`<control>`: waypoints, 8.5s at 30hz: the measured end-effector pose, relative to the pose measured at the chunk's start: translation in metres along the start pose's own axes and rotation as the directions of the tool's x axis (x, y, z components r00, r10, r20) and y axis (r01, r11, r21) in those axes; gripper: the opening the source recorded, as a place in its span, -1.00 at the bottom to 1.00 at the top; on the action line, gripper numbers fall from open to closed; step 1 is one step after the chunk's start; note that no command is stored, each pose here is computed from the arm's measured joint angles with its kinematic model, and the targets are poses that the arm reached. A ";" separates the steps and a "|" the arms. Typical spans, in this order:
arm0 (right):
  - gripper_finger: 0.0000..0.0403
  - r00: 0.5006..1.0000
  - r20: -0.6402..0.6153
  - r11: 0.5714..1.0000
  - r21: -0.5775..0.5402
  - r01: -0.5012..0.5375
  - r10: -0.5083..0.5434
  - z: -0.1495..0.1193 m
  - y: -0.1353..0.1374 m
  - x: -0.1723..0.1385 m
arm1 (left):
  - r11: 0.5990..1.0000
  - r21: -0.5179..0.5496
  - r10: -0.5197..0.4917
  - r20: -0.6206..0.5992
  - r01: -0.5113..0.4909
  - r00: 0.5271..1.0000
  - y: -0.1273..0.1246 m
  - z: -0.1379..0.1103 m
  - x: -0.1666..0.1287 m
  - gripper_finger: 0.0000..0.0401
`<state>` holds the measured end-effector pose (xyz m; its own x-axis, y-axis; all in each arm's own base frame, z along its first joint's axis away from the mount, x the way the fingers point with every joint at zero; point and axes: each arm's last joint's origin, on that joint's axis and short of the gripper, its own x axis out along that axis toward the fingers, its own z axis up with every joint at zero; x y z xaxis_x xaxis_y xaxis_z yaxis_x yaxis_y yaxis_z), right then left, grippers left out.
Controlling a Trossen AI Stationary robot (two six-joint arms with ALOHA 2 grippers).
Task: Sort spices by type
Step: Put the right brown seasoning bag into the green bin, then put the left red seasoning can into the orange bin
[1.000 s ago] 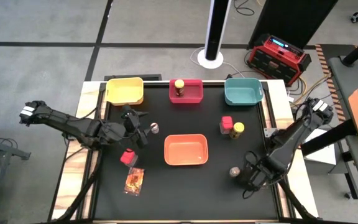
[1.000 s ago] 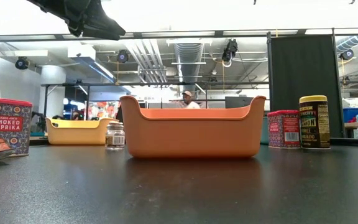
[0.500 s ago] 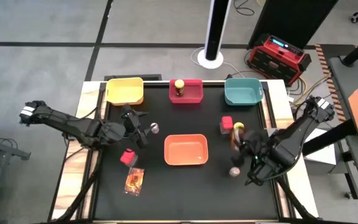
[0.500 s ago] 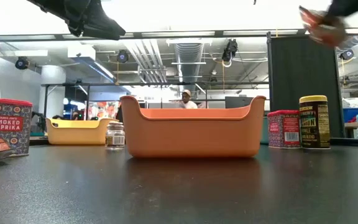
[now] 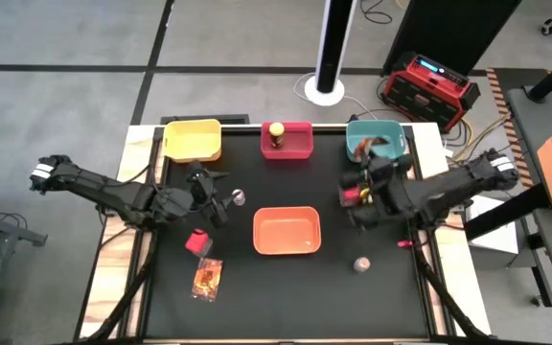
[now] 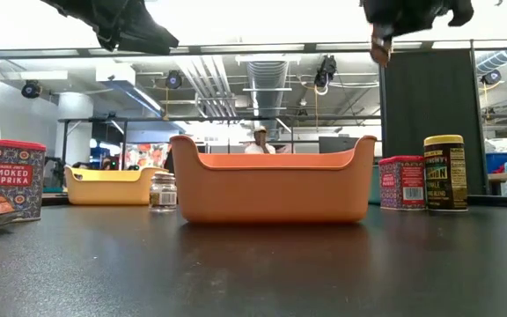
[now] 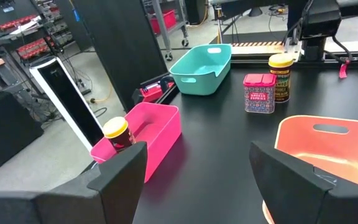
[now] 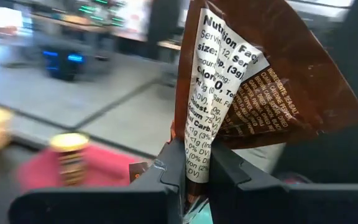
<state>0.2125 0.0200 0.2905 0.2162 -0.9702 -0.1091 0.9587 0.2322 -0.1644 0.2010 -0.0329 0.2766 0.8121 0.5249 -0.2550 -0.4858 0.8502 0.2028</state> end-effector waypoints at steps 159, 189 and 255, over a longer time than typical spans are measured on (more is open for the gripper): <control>-0.51 0.727 -0.405 0.803 0.031 -0.595 0.554 -0.009 -0.003 0.016 | 0.788 -0.521 -0.425 -0.075 0.328 0.902 -0.012 -0.003 -0.004 0.33; -0.08 0.759 -0.428 0.809 -0.101 -0.579 0.490 -0.028 0.023 0.021 | 0.881 -0.398 -0.271 -0.868 -0.255 0.417 -0.055 0.020 -0.039 0.33; 0.30 0.757 -0.434 0.803 -0.114 -0.585 0.489 -0.030 0.023 0.021 | 0.906 -0.300 -0.154 -0.892 -0.300 0.426 -0.059 -0.075 -0.021 -0.03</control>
<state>0.2331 0.0071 0.2550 0.5524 -0.5907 -0.5882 0.6224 0.7617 -0.1803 0.1881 -0.0912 0.1994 0.1325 0.1293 -0.9827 -0.7806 0.6246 -0.0231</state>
